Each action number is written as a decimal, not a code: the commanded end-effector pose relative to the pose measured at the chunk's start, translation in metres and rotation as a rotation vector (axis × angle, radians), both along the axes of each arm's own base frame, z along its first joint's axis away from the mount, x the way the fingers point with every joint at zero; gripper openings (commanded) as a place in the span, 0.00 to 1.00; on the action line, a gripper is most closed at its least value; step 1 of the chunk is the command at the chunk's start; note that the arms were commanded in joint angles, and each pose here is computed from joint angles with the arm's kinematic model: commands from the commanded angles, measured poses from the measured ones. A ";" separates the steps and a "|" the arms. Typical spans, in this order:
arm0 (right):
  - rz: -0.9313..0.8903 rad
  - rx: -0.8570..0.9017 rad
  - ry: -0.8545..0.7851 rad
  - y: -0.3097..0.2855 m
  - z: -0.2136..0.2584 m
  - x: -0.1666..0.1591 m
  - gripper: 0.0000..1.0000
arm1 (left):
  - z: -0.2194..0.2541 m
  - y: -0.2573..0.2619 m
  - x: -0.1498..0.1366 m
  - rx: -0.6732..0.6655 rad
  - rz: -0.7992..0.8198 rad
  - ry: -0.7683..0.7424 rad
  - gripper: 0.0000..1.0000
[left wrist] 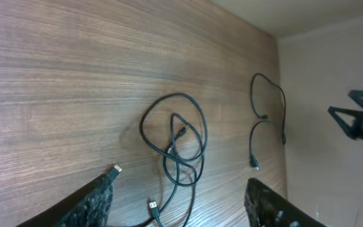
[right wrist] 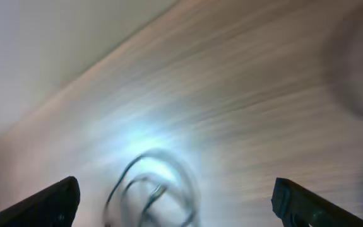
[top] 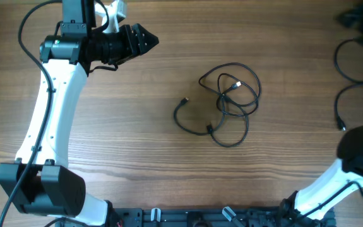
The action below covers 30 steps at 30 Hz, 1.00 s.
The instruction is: Untangle cables
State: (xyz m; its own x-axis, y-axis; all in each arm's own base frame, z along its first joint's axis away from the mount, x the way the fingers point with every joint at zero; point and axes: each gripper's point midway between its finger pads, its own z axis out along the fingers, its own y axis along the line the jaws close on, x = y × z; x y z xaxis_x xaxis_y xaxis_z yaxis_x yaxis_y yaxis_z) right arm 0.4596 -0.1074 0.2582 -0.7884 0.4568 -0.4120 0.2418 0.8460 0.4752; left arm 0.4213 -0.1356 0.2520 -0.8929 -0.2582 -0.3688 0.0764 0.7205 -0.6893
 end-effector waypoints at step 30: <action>1.093 -0.151 0.108 0.327 -0.221 -0.102 0.37 | -0.025 0.092 0.009 0.130 0.554 0.211 0.73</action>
State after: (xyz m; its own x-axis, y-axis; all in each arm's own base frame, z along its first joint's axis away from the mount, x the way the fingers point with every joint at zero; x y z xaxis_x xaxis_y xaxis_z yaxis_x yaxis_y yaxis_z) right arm 0.3646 0.2069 0.0370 -0.7574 -0.5770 -0.3056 -0.6513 0.7010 0.2907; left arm 0.4313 -0.0473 0.2176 -0.7128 -0.6597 -0.2382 -0.4630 0.6976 -0.5468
